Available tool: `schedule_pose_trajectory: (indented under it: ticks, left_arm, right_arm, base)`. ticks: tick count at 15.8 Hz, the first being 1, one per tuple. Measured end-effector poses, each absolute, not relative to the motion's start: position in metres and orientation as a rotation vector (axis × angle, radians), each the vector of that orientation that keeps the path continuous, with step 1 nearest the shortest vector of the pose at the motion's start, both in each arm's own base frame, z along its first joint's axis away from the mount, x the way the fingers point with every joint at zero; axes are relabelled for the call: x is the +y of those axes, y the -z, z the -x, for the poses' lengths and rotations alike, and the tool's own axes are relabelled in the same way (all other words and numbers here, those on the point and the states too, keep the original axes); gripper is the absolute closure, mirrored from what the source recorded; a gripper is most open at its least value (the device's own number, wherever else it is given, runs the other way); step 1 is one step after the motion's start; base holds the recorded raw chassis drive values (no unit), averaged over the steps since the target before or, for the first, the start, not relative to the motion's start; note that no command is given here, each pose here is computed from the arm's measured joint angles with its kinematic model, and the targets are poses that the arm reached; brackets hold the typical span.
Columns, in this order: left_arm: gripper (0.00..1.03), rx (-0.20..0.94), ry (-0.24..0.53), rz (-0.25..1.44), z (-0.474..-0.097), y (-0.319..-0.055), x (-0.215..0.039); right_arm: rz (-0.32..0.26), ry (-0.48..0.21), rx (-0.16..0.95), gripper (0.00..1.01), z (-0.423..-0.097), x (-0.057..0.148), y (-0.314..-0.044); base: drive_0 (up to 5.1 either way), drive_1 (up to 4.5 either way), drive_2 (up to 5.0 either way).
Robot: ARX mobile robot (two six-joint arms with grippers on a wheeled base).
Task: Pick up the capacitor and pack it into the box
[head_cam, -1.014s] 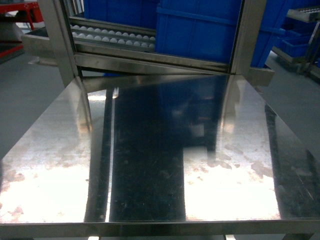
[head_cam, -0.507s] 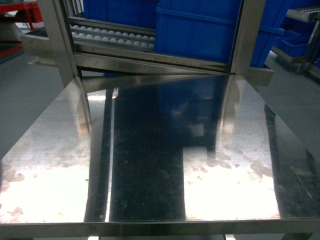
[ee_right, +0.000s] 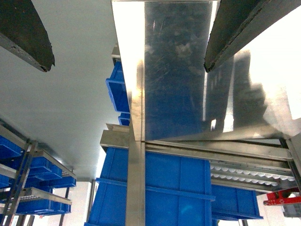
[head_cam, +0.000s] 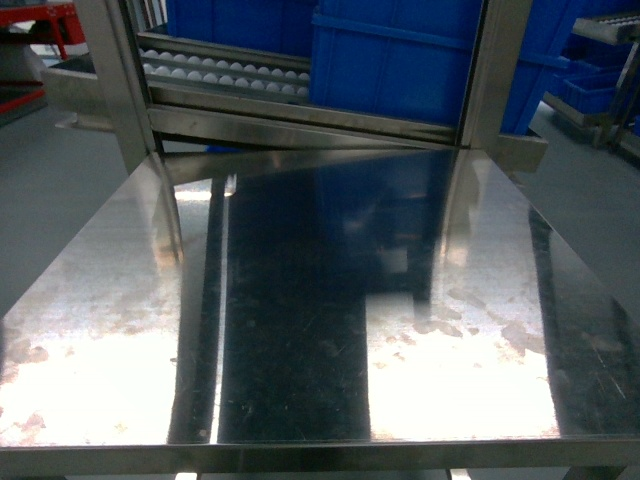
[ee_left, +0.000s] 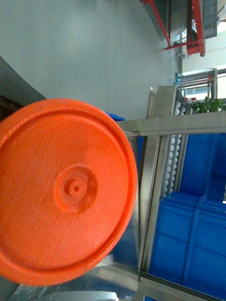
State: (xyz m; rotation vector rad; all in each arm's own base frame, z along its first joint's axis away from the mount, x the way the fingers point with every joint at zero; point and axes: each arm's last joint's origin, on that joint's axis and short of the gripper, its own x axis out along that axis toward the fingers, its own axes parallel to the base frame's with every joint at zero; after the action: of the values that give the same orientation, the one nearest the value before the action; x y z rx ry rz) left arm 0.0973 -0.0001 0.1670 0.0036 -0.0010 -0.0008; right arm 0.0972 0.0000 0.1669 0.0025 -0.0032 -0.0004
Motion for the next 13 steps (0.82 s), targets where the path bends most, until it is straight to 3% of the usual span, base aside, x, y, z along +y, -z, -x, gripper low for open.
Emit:
schedule_pose_trajectory:
  ticks: [13]
  left_arm:
    - [0.59,-0.002,0.000,-0.004,-0.0973,-0.1671,-0.0001]
  right_arm:
    - [-0.002,0.000,-0.004,0.03,-0.0972,0.0000,-0.1670]
  base:
    - [0.0,0.00,0.0]
